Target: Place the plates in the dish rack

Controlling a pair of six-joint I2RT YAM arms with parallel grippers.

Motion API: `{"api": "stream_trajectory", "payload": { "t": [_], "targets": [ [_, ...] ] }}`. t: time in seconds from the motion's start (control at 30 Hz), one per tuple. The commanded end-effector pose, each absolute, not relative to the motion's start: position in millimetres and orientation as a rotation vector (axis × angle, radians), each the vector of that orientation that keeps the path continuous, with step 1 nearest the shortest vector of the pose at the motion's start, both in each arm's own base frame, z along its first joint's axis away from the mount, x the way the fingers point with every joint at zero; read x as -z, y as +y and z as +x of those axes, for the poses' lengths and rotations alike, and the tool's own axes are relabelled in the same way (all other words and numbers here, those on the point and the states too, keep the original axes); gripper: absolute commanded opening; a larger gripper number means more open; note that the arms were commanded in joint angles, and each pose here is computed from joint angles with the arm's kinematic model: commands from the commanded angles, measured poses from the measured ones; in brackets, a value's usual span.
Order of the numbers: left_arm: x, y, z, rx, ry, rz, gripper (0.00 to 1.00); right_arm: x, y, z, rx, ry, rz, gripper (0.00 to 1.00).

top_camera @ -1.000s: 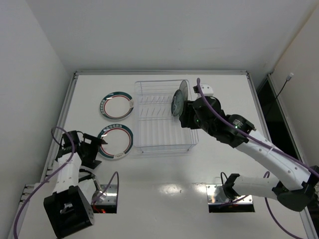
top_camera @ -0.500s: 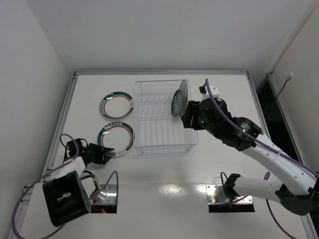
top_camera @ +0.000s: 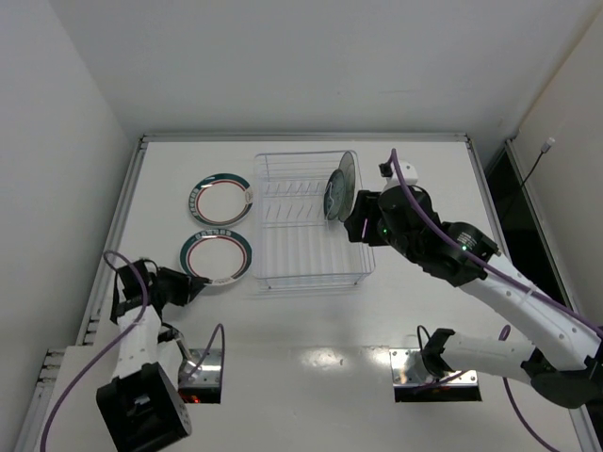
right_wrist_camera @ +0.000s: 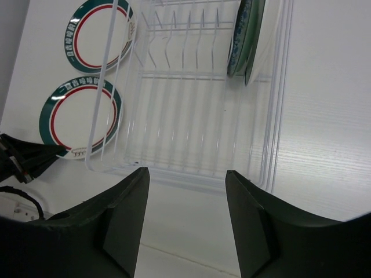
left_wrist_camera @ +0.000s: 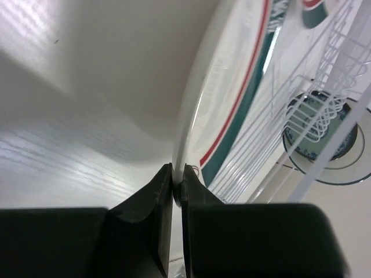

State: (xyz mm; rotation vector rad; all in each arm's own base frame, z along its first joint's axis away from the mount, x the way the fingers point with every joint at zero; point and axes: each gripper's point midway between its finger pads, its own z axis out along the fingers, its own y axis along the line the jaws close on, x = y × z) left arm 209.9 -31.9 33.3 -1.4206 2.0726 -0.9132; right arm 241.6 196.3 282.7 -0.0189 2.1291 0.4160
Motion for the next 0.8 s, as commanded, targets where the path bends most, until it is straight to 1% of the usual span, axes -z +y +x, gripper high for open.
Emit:
{"api": "stream_trajectory", "payload": {
  "t": [0.0, 0.1, 0.33, 0.43, 0.47, 0.5, 0.53, 0.6, 0.63, 0.67, 0.7, 0.73, 0.77],
  "targets": [
    [-73.3, -14.8, 225.2, 0.835, 2.052, -1.306, 0.00, -299.0, 201.1, 243.7, -0.493, 2.085, 0.010, 0.52],
    [-92.8, -6.1, 230.0, 0.760, 2.072, -1.259, 0.00, -297.1, 212.1, 242.0, -0.552, 2.086, -0.016, 0.59],
    [-120.6, -15.7, 241.8, 0.818, 2.044, -1.122, 0.00, -281.8, 255.1, 236.1, -0.752, 2.121, -0.148, 0.60],
    [-138.1, -26.3, 251.1, 0.903, 2.020, -1.025, 0.00, -277.9, 277.4, 234.7, -0.891, 2.112, -0.171, 0.63],
    [-145.2, -33.1, 254.1, 0.951, 2.006, -1.002, 0.00, -266.4, 284.0, 233.1, -0.921, 2.131, -0.180, 0.66],
    [-153.9, -44.2, 255.1, 1.018, 2.004, -0.943, 0.00, -260.5, 293.6, 230.0, -0.989, 2.145, -0.207, 0.66],
    [-160.8, -49.1, 257.5, 1.050, 1.990, -0.908, 0.00, -268.0, 302.8, 236.6, -1.056, 2.091, -0.207, 0.66],
    [-170.2, -57.1, 261.8, 1.111, 1.956, -0.852, 0.00, -248.3, 321.6, 228.5, -1.196, 2.132, -0.254, 0.66],
    [-178.3, -64.7, 260.1, 1.154, 1.948, -0.799, 0.00, -257.3, 332.2, 232.1, -1.276, 2.067, -0.276, 0.66],
    [-188.4, -65.5, 263.9, 1.169, 1.914, -0.747, 0.00, -248.8, 336.6, 230.9, -1.322, 2.074, -0.287, 0.66],
    [-186.8, -72.6, 261.7, 1.212, 1.916, -0.735, 0.00, -247.5, 341.9, 226.5, -1.403, 2.080, -0.300, 0.66],
    [-191.9, -81.3, 258.7, 1.265, 1.913, -0.685, 0.00, -254.0, 349.2, 228.2, -1.456, 2.027, -0.316, 0.66],
    [-197.4, -83.3, 258.2, 1.284, 1.891, -0.655, 0.00, -242.0, 350.5, 230.9, -1.475, 2.045, -0.303, 0.66]
  ]
}}
